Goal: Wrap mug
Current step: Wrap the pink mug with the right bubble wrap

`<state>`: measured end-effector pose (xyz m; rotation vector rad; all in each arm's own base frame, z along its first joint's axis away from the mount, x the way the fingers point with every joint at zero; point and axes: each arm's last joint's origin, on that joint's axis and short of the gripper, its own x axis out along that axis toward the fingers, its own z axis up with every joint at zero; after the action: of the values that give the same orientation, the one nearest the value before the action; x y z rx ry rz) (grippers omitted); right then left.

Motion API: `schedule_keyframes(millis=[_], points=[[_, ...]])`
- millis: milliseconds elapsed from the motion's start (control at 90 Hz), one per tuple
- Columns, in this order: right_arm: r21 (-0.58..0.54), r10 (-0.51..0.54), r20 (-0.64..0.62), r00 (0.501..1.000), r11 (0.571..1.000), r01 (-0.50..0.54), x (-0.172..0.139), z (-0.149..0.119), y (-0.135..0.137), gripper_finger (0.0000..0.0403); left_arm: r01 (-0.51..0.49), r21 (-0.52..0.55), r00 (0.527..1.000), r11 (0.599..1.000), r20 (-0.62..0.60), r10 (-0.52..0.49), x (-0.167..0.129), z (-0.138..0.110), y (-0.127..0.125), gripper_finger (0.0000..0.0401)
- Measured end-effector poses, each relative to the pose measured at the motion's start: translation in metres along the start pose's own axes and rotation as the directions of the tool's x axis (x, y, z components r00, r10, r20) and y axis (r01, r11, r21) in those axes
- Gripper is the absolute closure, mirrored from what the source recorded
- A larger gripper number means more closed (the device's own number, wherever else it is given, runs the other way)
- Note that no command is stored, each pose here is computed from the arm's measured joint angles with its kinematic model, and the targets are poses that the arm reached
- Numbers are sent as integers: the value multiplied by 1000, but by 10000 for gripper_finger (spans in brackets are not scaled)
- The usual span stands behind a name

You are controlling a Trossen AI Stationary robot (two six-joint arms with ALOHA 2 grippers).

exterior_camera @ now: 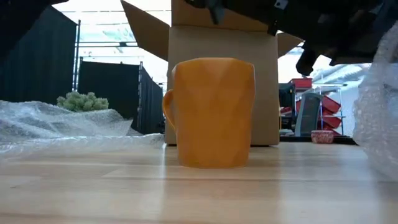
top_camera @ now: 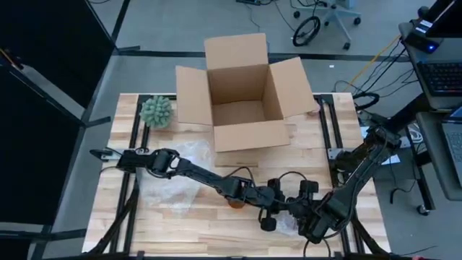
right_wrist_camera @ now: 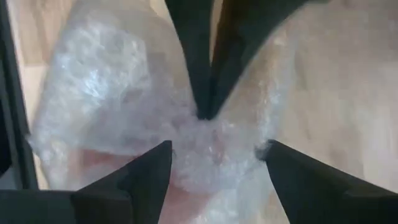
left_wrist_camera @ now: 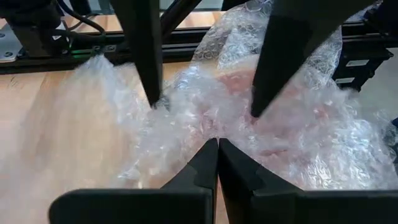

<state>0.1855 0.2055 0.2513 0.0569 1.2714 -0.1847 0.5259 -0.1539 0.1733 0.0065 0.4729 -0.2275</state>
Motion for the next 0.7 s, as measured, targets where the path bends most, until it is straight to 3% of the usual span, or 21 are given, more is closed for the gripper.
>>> schedule_keyframes(millis=[133, 289, 700], points=[[31, 19, 32, 999, 999, -20, -13, 0, -4, 161, 0, 0, 1000, 1000, 0, 0, 0, 0, 0, 401], [41, -47, 111, 993, 998, 43, -10, 2, -8, 161, 0, 0, 1000, 1000, 2, 0, 0, 0, 0, 401], [146, 41, 61, 997, 988, -50, 65, -24, -15, 161, -1, 0, 1000, 1000, 2, 1, 1, -1, 1, 401]])
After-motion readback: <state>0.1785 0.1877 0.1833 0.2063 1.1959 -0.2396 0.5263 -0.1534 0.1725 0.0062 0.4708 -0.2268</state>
